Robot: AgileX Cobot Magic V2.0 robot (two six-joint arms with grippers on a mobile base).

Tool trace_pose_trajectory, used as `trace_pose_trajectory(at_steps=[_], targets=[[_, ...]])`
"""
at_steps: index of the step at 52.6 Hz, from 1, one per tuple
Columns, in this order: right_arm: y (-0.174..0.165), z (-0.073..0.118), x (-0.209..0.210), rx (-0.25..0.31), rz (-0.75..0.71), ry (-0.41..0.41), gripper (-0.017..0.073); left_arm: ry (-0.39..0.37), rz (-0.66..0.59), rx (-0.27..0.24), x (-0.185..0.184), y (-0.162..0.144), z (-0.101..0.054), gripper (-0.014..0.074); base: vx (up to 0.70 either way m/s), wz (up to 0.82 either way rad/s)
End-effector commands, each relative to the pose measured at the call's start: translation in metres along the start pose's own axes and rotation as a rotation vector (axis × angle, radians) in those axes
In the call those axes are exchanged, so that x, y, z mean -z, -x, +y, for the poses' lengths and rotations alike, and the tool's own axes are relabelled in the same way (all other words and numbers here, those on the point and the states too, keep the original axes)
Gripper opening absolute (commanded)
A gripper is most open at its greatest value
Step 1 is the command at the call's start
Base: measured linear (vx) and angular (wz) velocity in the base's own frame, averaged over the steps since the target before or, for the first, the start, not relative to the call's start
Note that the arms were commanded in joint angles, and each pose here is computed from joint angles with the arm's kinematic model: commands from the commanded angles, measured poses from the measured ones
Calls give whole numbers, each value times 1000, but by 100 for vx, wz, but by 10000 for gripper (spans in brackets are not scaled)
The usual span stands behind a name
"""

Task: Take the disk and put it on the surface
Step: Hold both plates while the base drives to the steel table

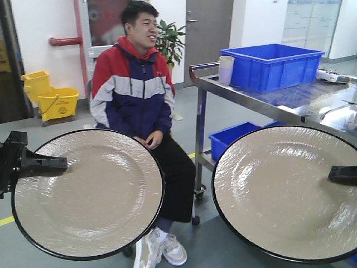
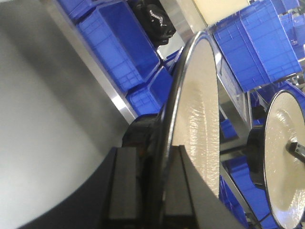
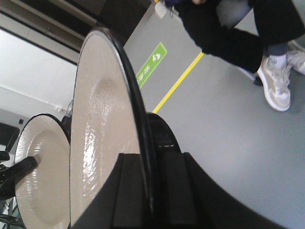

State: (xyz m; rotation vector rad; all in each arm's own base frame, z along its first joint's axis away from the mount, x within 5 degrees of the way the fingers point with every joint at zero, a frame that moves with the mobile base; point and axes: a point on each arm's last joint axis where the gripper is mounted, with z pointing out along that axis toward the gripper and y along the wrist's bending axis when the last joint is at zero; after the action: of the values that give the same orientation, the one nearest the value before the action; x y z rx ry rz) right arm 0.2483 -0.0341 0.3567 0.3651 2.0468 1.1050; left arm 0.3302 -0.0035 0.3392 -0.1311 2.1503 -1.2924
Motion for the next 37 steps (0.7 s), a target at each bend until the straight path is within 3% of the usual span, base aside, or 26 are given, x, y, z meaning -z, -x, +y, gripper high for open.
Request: trace_pose_trajectory(at_steps=[1, 37], targets=[[8, 24, 9, -5, -84, 115, -9, -141, -87, 1, 13, 7, -36, -8, 52, -24], [8, 24, 9, -5, -84, 115, -9, -140, -87, 1, 13, 7, -36, -8, 50, -27]])
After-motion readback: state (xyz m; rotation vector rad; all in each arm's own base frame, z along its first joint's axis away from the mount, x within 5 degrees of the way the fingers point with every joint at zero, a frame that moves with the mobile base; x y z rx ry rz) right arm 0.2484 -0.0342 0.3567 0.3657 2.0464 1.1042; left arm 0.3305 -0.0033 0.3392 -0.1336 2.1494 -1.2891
